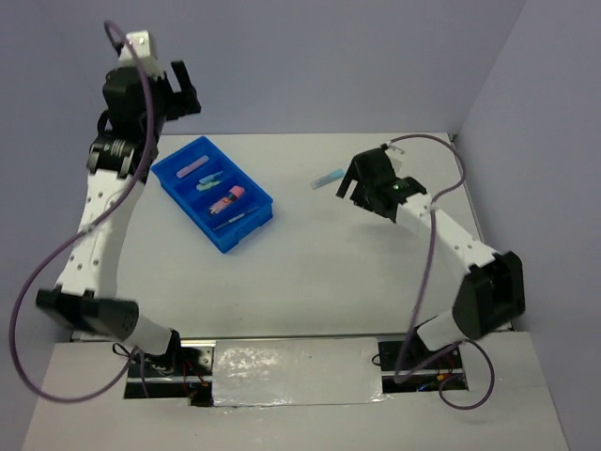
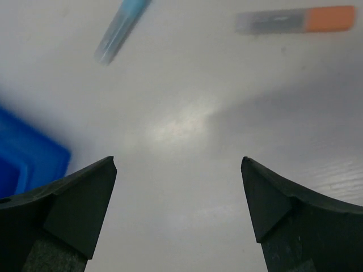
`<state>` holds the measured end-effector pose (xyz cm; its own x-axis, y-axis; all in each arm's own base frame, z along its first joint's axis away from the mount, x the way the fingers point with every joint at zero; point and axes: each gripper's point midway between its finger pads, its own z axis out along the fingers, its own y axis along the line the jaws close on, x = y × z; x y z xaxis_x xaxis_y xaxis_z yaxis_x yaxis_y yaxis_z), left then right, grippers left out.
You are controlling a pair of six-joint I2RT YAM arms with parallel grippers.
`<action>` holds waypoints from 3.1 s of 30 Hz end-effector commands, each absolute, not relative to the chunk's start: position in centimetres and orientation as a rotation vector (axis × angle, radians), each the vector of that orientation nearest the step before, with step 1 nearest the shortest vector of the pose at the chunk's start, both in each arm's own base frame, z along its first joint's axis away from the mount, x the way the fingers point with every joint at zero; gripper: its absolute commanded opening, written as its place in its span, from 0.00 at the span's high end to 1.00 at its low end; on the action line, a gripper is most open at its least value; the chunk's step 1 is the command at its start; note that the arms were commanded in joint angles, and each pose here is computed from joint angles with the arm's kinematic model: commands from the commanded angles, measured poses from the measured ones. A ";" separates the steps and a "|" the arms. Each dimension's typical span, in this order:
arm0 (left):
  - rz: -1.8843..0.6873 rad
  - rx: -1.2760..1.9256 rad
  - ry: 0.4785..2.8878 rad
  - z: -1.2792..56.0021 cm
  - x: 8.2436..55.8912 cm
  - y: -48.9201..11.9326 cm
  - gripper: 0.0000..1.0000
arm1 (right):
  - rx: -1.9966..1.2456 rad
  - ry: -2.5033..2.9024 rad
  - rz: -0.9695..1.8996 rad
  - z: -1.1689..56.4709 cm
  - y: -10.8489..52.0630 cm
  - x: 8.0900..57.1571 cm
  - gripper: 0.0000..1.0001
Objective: Sort the stationery into containers
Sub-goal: Pick up the stationery from the center of the board, then place the stationery in the storage box.
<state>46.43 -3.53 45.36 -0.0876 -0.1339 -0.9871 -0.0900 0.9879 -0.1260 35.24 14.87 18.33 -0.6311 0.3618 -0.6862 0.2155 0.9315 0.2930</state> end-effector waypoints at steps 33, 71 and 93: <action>-0.382 0.120 1.945 26.3 26.4 -9.8 0.01 | 1.863 2.021 -0.325 2.3 -1.9 44.9 0.18; -1.157 0.281 1.850 28.8 24.0 -25.0 0.07 | 0.104 1.780 0.876 32.6 30.5 30.6 1.00; -1.126 0.327 1.831 28.2 25.3 -25.8 0.78 | 0.025 1.794 0.963 33.2 34.9 26.5 1.00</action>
